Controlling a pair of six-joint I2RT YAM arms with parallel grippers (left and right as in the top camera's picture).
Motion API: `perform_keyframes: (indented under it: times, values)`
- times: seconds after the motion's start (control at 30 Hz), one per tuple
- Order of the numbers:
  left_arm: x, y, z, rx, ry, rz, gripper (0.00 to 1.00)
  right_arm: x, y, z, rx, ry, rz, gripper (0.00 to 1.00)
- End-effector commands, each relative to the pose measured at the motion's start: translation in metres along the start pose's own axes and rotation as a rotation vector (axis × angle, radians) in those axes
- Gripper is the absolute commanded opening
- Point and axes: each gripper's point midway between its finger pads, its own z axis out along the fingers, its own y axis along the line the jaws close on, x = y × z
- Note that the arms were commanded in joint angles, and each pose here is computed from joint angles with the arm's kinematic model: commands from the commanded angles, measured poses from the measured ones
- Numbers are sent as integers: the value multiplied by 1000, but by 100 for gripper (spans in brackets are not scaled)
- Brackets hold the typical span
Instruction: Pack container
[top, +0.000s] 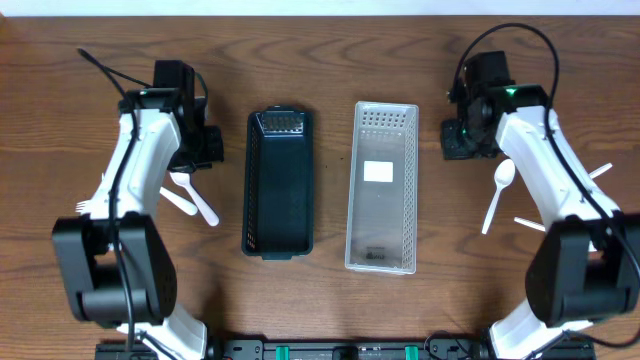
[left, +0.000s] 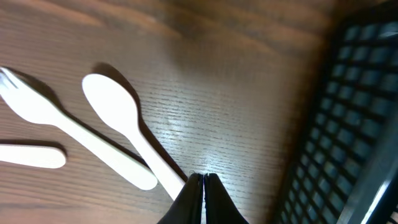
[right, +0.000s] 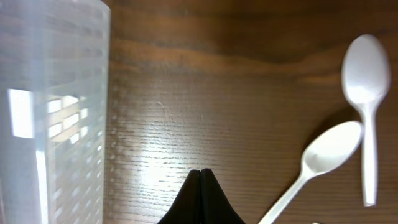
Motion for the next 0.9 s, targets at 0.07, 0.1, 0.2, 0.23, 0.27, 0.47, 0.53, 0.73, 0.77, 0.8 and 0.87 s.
perform_keyframes:
  times: [0.07,0.1,0.2,0.23,0.27,0.47,0.53,0.73,0.77,0.8,0.87]
  values:
    - [4,-3,15,-5,61,16,6,4,14,16,-81,56,38,1]
    - [6,-5,17,-6,70,22,6,5,16,18,-85,61,37,1]
    - [13,-18,23,0,92,58,6,6,19,22,-85,74,28,1]
    - [15,-23,24,5,96,72,6,7,20,22,-86,74,26,1]
    - [18,-30,25,10,101,91,6,7,22,23,-87,76,21,1]
    - [33,-67,28,20,116,200,6,11,55,21,-210,84,-86,2]
    - [35,-76,28,23,114,228,6,13,72,17,-294,84,-141,3]
    - [42,-91,27,24,119,275,6,18,103,8,-446,79,-232,10]
    - [43,-93,27,24,121,280,6,18,104,8,-446,79,-236,9]
    - [44,-94,27,23,123,280,6,19,105,8,-447,79,-239,10]
    - [46,-97,27,22,125,264,6,18,106,8,-447,76,-242,9]
